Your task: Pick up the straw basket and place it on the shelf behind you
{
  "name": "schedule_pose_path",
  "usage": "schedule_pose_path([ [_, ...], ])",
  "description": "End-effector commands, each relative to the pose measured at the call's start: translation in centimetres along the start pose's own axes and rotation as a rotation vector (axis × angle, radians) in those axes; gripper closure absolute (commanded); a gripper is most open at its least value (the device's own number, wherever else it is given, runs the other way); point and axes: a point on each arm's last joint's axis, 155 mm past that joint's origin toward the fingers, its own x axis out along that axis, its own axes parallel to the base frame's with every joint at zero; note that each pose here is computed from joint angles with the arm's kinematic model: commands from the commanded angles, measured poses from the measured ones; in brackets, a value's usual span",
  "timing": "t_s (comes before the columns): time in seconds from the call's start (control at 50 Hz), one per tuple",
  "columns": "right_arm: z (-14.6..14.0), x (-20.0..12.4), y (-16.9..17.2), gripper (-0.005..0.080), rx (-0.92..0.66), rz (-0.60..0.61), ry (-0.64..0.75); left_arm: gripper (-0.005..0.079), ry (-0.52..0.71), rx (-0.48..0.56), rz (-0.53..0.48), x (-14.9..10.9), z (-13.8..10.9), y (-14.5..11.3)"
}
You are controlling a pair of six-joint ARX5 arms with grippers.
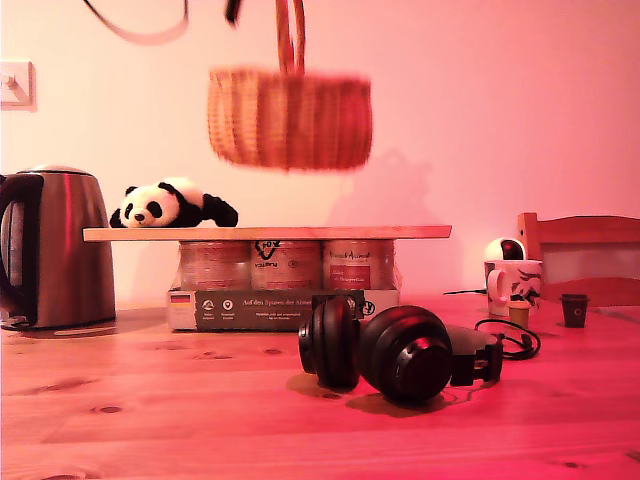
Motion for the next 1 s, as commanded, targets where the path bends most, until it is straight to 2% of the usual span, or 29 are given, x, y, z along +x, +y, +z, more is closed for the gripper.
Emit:
schedule_pose_path([
  [0.0, 1.0, -0.1, 0.5, 0.0762, -0.016, 0.014, -0.024, 0.0765, -0.073, 0.101, -0.115, -0.7, 2.5, -5.3],
  [0.16, 1.0, -0.1, 0.5, 0.0762, -0.016, 0.014, -0.024, 0.0765, -0.064, 0.088, -0.096, 0.1, 1.9, -3.4],
  [0.36, 1.1, -0.1, 0.5, 0.0762, -0.017, 0.014, -0.026, 0.0765, -0.062, 0.097, -0.094, 0.2, 1.7, -3.0],
  [0.44, 1.1, -0.1, 0.5, 0.0762, -0.018, 0.014, -0.028, 0.0765, -0.056, 0.142, -0.088, 0.3, 1.5, -2.7],
  [0.76, 1.3, -0.1, 0.6, 0.0762, -0.025, 0.016, -0.036, 0.0765, 0.016, 0.079, 0.002, 0.5, -0.2, -0.2],
  [0.98, 1.3, -0.1, 0.6, 0.0762, -0.025, 0.016, -0.036, 0.0765, 0.017, 0.090, 0.001, 0.5, -0.2, -0.2],
])
